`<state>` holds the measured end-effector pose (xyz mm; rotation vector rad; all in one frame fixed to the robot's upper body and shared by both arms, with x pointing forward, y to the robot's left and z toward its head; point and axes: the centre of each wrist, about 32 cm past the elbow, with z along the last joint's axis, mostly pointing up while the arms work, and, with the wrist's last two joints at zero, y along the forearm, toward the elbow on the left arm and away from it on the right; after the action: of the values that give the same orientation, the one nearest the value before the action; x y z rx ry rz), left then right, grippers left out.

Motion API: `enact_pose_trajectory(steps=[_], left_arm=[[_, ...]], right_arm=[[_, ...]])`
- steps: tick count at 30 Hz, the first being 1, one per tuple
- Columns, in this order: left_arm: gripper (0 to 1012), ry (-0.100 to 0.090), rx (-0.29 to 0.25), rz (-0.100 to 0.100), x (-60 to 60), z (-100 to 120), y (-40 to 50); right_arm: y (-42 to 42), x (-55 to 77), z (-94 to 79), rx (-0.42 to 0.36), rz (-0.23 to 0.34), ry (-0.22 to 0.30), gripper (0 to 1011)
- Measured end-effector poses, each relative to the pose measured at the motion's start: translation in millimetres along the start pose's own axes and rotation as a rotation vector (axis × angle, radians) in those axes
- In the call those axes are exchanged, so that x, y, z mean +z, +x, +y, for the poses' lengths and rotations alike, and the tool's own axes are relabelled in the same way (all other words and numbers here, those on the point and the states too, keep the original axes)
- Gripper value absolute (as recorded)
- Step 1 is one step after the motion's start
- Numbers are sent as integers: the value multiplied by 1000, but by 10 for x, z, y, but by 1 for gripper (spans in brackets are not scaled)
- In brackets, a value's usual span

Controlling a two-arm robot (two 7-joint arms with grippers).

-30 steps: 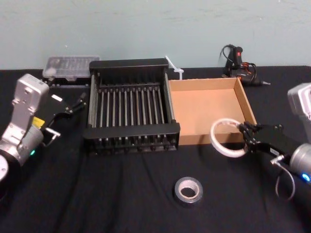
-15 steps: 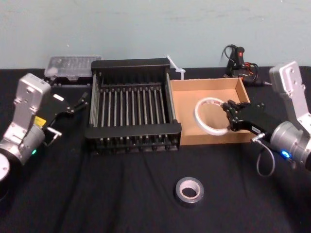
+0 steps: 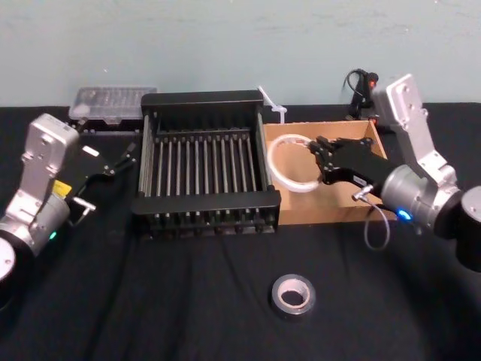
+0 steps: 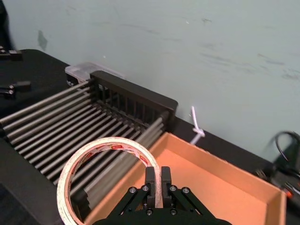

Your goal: Pick up the white tape and place it into the black box , Pick up the silver tape and place it into the brown box.

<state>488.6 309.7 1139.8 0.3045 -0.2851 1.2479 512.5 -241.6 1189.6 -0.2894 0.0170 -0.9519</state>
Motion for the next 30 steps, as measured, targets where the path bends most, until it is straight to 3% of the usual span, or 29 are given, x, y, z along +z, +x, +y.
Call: enact_pose_trajectory(steps=[20,30], left_arm=[[1001,0,0,0,0,0,0],[1001,0,0,0,0,0,0]], right_arm=[[-131,246,510,92,-63,33,79],[-165,289,642,106,-70,38,79]])
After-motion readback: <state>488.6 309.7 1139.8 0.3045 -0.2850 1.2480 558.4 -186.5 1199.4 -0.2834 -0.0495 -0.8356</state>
